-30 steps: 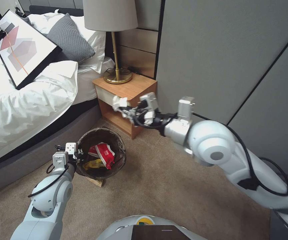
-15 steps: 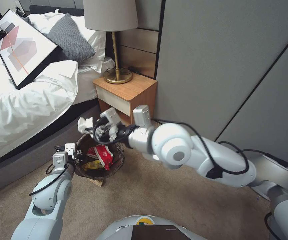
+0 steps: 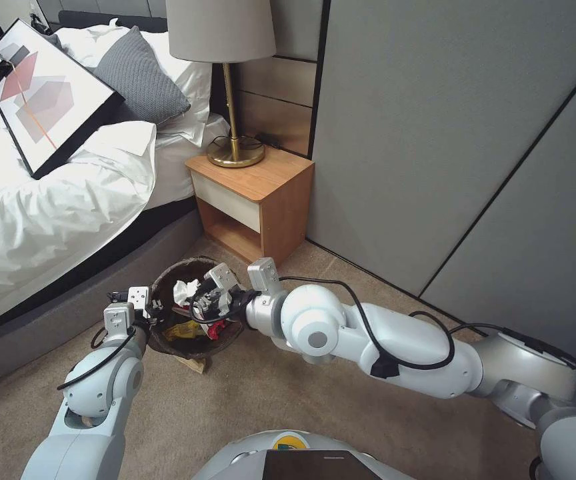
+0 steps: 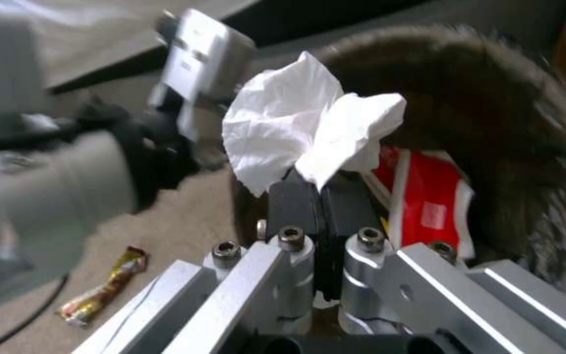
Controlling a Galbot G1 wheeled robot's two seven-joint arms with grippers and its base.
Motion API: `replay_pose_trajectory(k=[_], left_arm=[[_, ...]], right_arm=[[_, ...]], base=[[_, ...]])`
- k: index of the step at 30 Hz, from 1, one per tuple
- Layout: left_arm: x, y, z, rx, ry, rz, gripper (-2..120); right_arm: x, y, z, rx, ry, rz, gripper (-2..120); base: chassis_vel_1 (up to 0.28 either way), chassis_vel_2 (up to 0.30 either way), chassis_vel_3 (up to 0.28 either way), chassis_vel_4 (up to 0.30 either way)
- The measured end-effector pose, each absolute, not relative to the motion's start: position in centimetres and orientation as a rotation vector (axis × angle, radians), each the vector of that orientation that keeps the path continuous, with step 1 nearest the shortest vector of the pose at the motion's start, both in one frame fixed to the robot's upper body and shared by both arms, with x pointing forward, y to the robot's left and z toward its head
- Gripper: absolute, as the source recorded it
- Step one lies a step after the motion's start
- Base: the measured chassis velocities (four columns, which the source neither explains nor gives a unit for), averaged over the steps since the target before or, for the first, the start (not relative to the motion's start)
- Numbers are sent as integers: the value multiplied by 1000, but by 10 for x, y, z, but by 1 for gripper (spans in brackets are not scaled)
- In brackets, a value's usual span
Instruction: Pick up the trash bin, then pick up the garbage from the floor and place it into the trash bin.
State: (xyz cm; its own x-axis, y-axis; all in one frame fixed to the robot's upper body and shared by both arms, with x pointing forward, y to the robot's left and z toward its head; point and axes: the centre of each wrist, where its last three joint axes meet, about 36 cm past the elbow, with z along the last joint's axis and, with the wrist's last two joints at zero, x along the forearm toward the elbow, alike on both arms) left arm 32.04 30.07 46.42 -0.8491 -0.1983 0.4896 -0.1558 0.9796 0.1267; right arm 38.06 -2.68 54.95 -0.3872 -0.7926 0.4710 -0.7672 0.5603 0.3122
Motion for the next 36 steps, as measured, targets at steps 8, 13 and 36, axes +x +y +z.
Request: replay_pose_trajectory(k=[8,13,36], left_arm=[[322,301,461,252,-2598,-100,0],[322,301,461,251,-2596,-97,0],[321,301,459,248,-2589,-98,0]], right_arm=[[384,-19,530,1194,-2190,-55,0],[391,-9,524,1178,-2191,-64,0],[417,16,535,1169,-2253,-104,47]], base=[[0,0,0,0],[0,0,0,0],[0,0,0,0]])
